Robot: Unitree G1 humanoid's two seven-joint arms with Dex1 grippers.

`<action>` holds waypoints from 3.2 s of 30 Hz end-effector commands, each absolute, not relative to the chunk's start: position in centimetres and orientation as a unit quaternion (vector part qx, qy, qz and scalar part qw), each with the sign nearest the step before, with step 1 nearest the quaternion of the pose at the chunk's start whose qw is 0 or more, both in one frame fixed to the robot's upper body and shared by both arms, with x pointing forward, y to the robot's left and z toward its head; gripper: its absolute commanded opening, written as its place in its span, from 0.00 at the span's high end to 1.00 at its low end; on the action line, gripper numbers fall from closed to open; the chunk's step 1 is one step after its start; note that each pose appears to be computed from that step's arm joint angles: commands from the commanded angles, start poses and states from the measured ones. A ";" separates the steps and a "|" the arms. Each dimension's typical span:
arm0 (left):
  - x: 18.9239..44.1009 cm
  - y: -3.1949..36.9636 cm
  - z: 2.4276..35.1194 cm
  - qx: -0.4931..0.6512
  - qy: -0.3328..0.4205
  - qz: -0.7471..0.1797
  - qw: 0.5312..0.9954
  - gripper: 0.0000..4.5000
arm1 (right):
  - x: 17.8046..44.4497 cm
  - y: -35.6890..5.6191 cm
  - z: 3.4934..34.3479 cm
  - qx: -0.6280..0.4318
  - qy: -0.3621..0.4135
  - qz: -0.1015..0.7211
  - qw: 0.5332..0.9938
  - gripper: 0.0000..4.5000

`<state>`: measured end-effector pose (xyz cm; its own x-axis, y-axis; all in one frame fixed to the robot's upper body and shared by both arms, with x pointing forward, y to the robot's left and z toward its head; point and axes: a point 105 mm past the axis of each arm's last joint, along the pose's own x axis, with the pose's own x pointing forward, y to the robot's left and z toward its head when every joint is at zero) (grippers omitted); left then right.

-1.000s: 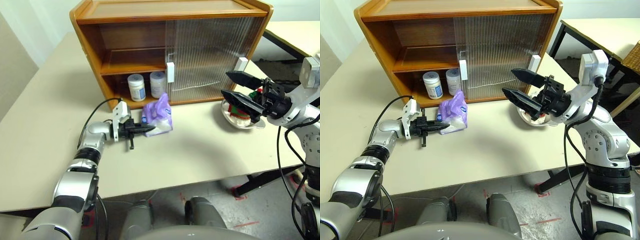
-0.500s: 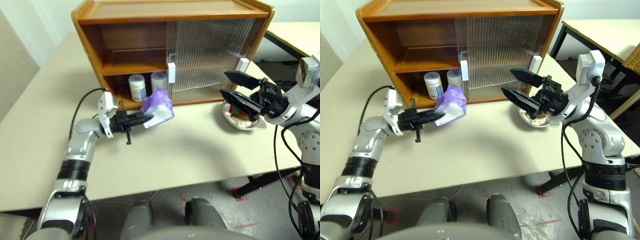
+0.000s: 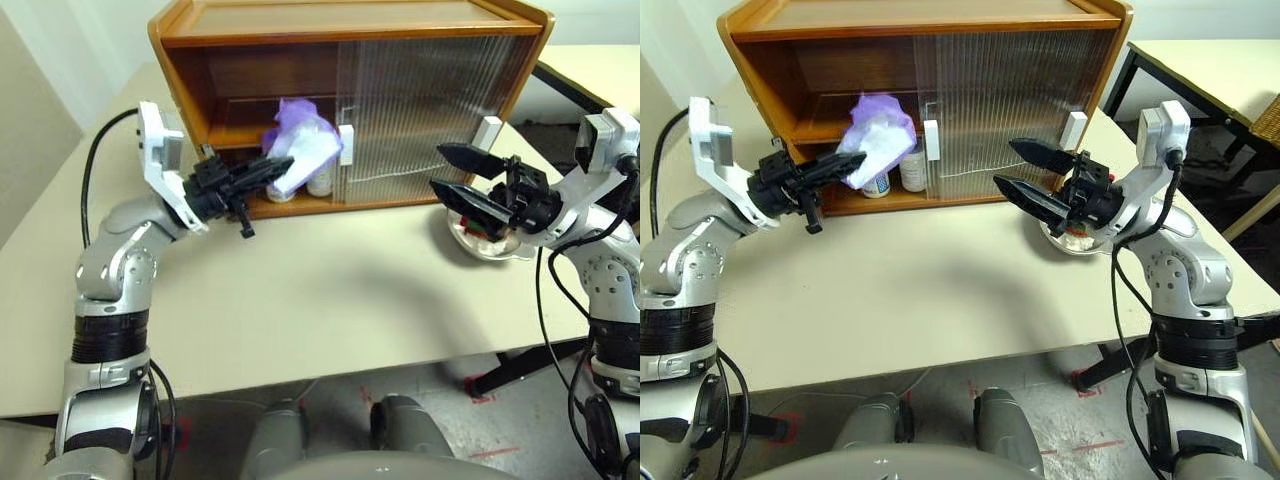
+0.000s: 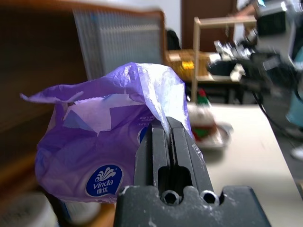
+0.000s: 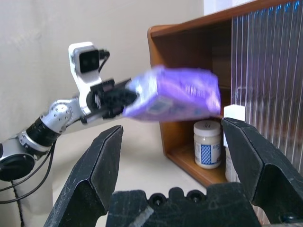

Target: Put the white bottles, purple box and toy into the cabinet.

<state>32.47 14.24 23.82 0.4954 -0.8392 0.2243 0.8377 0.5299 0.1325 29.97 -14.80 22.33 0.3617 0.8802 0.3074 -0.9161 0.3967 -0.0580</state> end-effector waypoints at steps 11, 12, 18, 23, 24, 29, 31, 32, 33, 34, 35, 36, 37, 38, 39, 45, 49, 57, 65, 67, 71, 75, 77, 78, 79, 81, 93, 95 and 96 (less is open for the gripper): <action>36.6 14.8 26.2 -0.028 -0.151 -0.358 0.921 0.99 | 29.9 -15.0 22.4 0.057 -0.152 0.540 0.826 0.00; 37.0 14.6 26.2 -0.035 -0.145 -0.348 0.926 0.99 | 29.8 -14.9 22.4 0.057 -0.152 0.539 0.826 0.00; 39.2 14.9 25.3 -0.053 -0.124 -0.256 0.957 0.99 | 29.7 -15.1 22.4 0.057 -0.154 0.534 0.829 0.00; 40.7 14.5 24.4 -0.044 -0.110 -0.174 0.978 0.99 | 29.6 -15.1 22.3 0.057 -0.154 0.532 0.831 0.00; 41.1 14.2 24.3 -0.039 -0.108 -0.159 0.981 0.99 | 29.6 -15.1 22.3 0.058 -0.154 0.532 0.831 0.00; 42.4 12.4 23.9 -0.037 -0.101 -0.113 0.988 0.99 | 29.7 -15.0 22.3 0.059 -0.154 0.532 0.831 0.00; 43.2 11.7 23.7 -0.045 -0.098 -0.092 0.990 0.99 | 29.7 -14.9 22.3 0.060 -0.155 0.532 0.830 0.00; 43.5 11.4 23.7 -0.047 -0.096 -0.085 0.991 0.99 | 29.7 -14.9 22.3 0.060 -0.155 0.532 0.830 0.00; 43.8 11.3 23.6 -0.050 -0.093 -0.074 0.992 0.99 | 29.7 -14.9 22.3 0.061 -0.155 0.532 0.830 0.00; 44.1 11.1 23.5 -0.052 -0.091 -0.068 0.992 0.99 | 29.7 -14.9 22.3 0.061 -0.155 0.531 0.830 0.00; 44.4 10.9 23.2 -0.055 -0.086 -0.061 0.993 0.99 | 29.6 -14.9 22.3 0.061 -0.156 0.531 0.831 0.00; 44.7 10.8 23.0 -0.059 -0.079 -0.053 0.994 0.99 | 29.6 -14.9 22.2 0.061 -0.156 0.530 0.831 0.00; 44.9 10.7 22.8 -0.061 -0.075 -0.048 0.994 0.99 | 29.6 -14.9 22.2 0.061 -0.156 0.530 0.831 0.00; 45.2 10.5 22.7 -0.070 -0.070 -0.040 0.994 0.99 | 29.6 -14.9 22.2 0.061 -0.155 0.529 0.832 0.00; 45.5 10.4 22.7 -0.079 -0.066 -0.031 0.994 0.99 | 29.5 -15.0 22.1 0.061 -0.155 0.528 0.832 0.00; 46.4 9.2 23.5 -0.112 -0.060 -0.019 0.992 0.94 | 29.3 -15.0 22.0 0.061 -0.155 0.525 0.835 0.00; 46.4 9.0 24.2 -0.117 -0.076 -0.031 0.990 0.68 | 29.2 -15.1 22.0 0.061 -0.155 0.524 0.836 0.00; 44.3 8.6 26.6 -0.100 -0.147 -0.098 0.979 0.00 | 29.4 -14.9 21.9 0.064 -0.152 0.528 0.833 0.00; 41.4 10.2 26.7 -0.014 -0.170 -0.140 0.975 0.00 | 29.4 -14.9 21.9 0.065 -0.150 0.530 0.832 0.00; 40.9 11.3 25.5 -0.002 -0.152 -0.137 0.979 0.00 | 29.4 -14.9 21.8 0.066 -0.149 0.531 0.832 0.00; 40.6 12.6 24.0 0.005 -0.122 -0.124 0.985 0.15 | 29.5 -14.9 21.8 0.067 -0.148 0.532 0.831 0.00; 40.9 12.8 22.8 0.009 -0.095 -0.110 0.989 0.48 | 29.6 -14.8 21.8 0.067 -0.149 0.533 0.830 0.00; 41.2 12.6 22.6 0.009 -0.091 -0.106 0.990 0.67 | 29.6 -14.7 21.8 0.067 -0.149 0.533 0.830 0.00; 41.4 12.5 22.5 0.009 -0.089 -0.104 0.991 0.76 | 29.6 -14.7 21.8 0.067 -0.149 0.533 0.830 0.00; 41.6 12.5 22.5 0.010 -0.087 -0.101 0.991 0.85 | 29.6 -14.7 21.8 0.068 -0.149 0.533 0.830 0.00; 42.0 12.4 22.4 0.012 -0.084 -0.095 0.992 1.00 | 29.5 -14.7 21.8 0.067 -0.148 0.532 0.831 0.00; 43.9 12.8 22.3 0.008 -0.071 -0.053 0.996 1.00 | 29.5 -14.9 21.7 0.065 -0.149 0.527 0.834 0.00; 43.9 12.8 22.1 0.001 -0.065 -0.054 0.996 1.00 | 29.4 -15.0 21.7 0.065 -0.149 0.527 0.834 0.00; 43.8 12.8 22.0 -0.002 -0.062 -0.054 0.997 1.00 | 29.4 -15.0 21.7 0.064 -0.149 0.526 0.835 0.00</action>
